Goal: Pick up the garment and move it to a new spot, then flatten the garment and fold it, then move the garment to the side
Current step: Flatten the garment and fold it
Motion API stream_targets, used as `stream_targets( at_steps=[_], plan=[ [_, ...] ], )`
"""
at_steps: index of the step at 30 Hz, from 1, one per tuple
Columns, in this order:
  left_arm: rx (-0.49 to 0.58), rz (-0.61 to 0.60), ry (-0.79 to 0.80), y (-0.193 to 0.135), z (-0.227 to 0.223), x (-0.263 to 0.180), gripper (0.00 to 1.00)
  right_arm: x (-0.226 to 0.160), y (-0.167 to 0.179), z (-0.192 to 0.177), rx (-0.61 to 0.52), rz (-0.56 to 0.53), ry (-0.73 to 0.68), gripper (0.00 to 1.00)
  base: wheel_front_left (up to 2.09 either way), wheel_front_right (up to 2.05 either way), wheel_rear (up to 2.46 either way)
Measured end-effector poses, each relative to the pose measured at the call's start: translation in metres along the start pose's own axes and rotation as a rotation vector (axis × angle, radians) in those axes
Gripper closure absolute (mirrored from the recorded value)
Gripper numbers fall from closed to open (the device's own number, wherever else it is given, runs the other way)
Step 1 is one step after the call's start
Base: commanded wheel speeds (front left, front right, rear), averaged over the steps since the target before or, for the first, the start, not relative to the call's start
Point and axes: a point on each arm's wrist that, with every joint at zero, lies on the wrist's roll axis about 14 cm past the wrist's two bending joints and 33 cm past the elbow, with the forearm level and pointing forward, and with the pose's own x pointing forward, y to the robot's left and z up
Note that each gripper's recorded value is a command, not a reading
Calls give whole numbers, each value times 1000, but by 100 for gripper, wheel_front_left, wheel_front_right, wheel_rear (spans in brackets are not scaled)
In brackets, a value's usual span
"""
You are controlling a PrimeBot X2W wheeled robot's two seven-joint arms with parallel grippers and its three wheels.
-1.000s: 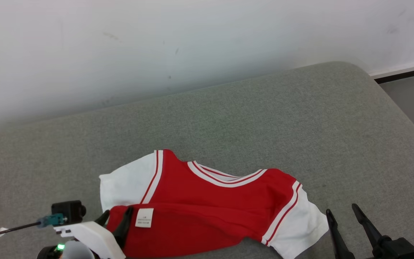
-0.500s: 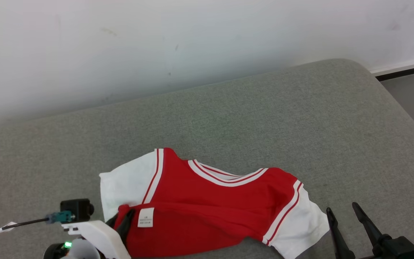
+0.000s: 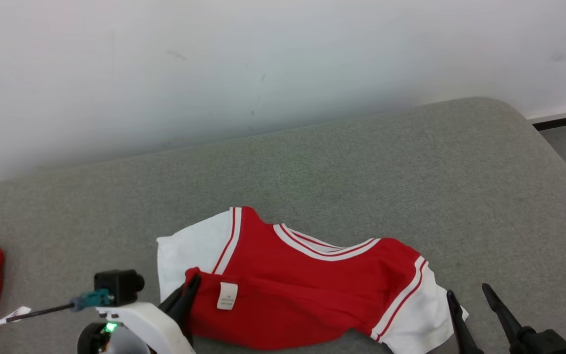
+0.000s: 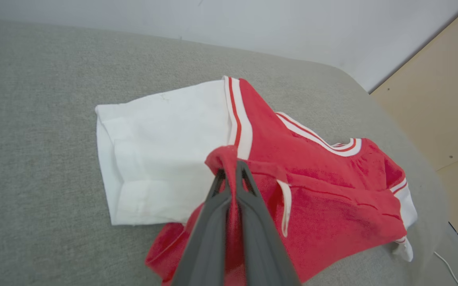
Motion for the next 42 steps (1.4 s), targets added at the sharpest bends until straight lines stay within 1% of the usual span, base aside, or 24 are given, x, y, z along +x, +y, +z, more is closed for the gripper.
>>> stream_targets(
  at_steps=[4, 7, 9, 13, 19, 20, 21, 22, 23, 26, 28, 31, 34, 36, 40, 42],
  plan=[
    [10, -8, -52, -10, 9, -22, 100, -2, 6, -3, 7, 16, 5, 0, 0, 0, 0],
    [-7, -6, -59, -17, 3, -42, 100, 0, 12, -3, 11, 34, 3, 0, 0, 0, 0],
    [-20, 3, -51, -18, -7, -54, 100, 0, 15, -4, 10, 45, 6, 0, 0, 0, 0],
    [-80, 26, -28, -20, -31, -74, 100, 3, 18, -2, 2, 61, 3, 0, 0, 0, 0],
    [-175, 82, 26, -18, -73, -93, 100, 4, 17, -4, -6, 66, 11, 0, 0, 0, 0],
    [-180, 89, 32, -18, -78, -94, 96, 4, 17, -5, -6, 67, 14, 0, 0, 0, 0],
    [-187, 106, 32, -15, -82, -96, 83, 3, 18, -6, -5, 67, 17, 0, 0, 0, 0],
    [-199, 121, 31, -13, -85, -96, 55, 3, 18, -7, -5, 68, 19, 0, 0, 0, 0],
    [-205, 130, 35, -12, -89, -97, 0, 3, 18, -7, -6, 69, 19, 0, 0, 0, 0],
    [-197, 174, 49, -2, -101, -100, 0, 4, 19, -7, -7, 75, 19, 0, 0, 0, 0],
    [-195, 204, 28, 6, -100, -100, 0, 4, 20, -6, -8, 78, 19, 0, 0, 0, 0],
    [-215, 233, -43, 13, -85, -98, 0, 5, 20, -5, -11, 83, 15, 0, 0, 0, 0],
    [-194, 261, -120, 24, -64, -100, 0, 5, 21, -2, -16, 88, 6, 0, 0, 0, 0],
    [-175, 274, -216, 27, -39, -100, 0, 6, 20, 1, -21, 90, -3, 0, 0, 0, 0],
    [-118, 277, -262, 28, -28, -101, 0, 6, 20, 4, -27, 91, -12, 0, 0, 0, 0],
    [-111, 270, -270, 26, -27, -99, 0, 5, 20, 5, -27, 90, -18, 0, 0, 0, 0]
  ],
)
